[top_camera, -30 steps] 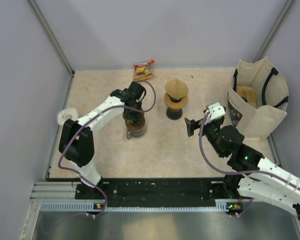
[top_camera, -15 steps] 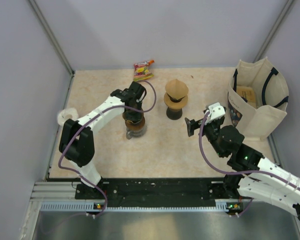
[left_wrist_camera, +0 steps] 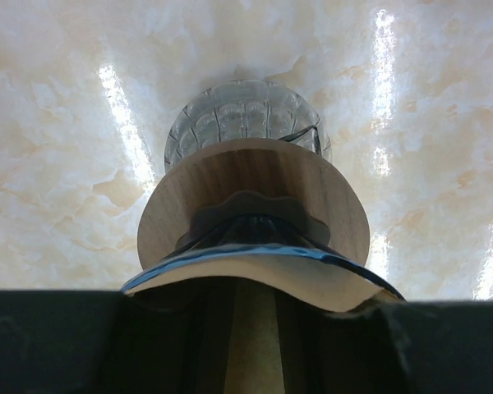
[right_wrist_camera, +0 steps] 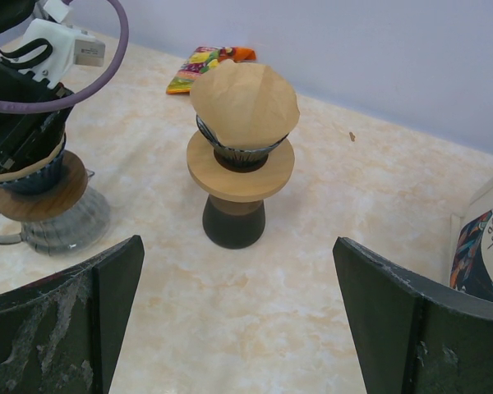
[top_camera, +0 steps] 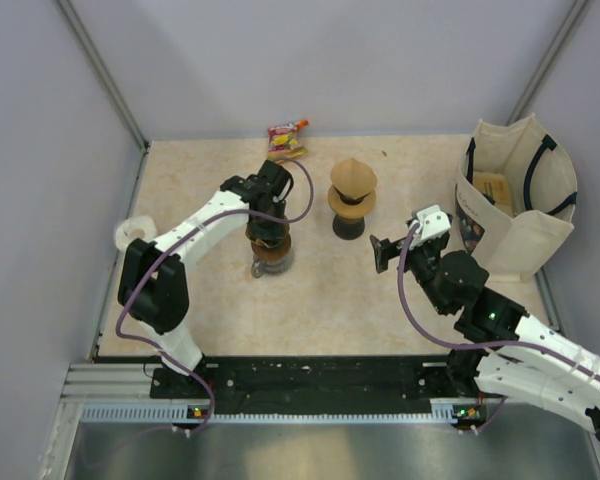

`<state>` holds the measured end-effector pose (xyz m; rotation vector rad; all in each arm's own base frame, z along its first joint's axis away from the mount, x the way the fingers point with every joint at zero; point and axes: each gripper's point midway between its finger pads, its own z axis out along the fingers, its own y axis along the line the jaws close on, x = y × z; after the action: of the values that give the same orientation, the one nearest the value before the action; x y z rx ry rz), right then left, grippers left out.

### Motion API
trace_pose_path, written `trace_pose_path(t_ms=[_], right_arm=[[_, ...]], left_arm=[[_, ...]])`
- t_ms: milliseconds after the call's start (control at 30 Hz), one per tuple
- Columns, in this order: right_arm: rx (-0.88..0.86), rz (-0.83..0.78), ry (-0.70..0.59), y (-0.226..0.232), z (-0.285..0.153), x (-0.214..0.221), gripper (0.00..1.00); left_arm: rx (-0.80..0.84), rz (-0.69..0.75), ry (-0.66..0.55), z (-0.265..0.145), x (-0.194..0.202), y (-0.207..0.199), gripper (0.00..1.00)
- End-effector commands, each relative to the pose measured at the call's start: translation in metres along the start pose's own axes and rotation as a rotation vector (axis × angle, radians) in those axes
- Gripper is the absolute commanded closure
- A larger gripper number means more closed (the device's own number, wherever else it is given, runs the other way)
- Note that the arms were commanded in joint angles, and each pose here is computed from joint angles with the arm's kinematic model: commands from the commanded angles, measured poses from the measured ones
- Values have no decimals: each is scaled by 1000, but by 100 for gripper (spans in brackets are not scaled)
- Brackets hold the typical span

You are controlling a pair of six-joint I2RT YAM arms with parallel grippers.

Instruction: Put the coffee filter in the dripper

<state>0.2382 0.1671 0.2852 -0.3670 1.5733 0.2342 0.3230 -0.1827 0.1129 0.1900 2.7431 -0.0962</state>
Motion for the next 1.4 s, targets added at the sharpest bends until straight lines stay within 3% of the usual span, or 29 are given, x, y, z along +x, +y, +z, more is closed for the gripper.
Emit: trace_pose_path(t_ms=[0,1033,1367], right_arm=[[1,9,-26,-1,-3,-7,1],[-9,8,-27,1,-2,-8,1],[-10,3,-22,2,-1,-6,1]], left_arm=[[24,3,-8,-4,-3,-7,64],[37,5,-74,-29,-16,-11,59],[43,8,-75,-30,-18,-13,78]])
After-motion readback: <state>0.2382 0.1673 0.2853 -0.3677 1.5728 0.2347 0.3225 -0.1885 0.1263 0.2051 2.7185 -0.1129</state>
